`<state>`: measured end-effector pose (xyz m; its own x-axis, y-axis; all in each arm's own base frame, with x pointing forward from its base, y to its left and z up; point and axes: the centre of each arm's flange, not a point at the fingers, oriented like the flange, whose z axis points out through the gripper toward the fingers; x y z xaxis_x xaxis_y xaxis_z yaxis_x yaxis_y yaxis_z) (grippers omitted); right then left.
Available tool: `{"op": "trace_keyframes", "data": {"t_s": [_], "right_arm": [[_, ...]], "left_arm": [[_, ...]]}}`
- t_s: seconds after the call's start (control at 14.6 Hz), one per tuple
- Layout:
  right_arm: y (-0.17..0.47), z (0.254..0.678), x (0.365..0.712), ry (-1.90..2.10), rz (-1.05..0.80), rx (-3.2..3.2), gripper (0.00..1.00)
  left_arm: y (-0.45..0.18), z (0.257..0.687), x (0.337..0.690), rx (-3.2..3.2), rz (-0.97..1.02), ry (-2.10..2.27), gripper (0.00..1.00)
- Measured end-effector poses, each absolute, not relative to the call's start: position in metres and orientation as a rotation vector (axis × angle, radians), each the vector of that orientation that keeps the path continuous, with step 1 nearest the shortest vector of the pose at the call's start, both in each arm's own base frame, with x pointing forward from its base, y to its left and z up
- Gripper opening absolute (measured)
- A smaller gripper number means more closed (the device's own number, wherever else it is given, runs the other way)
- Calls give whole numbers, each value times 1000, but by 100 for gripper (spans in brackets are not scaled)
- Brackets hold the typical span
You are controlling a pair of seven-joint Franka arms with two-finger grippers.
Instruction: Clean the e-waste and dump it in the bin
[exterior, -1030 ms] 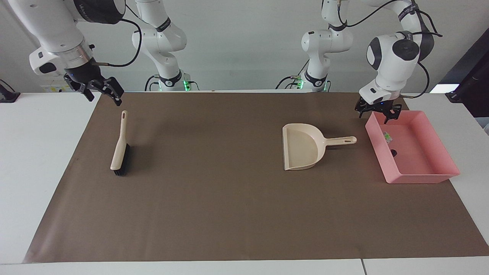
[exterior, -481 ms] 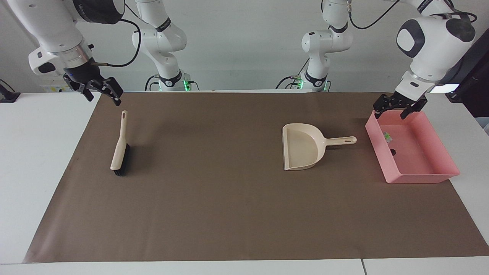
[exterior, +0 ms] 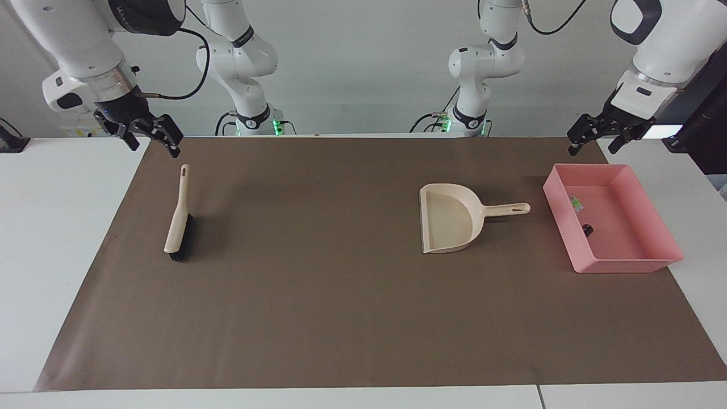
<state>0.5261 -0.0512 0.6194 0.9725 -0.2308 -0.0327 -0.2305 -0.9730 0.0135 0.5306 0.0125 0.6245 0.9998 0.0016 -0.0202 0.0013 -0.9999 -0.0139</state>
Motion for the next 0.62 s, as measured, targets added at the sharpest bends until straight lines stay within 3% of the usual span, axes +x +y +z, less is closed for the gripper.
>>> {"op": "trace_keyframes", "data": {"t_s": [0.62], "right_arm": [[-51, 619, 526, -364, -53, 3110, 100]], "left_arm": [[7, 621, 531, -3138, 57, 31, 99]]}}
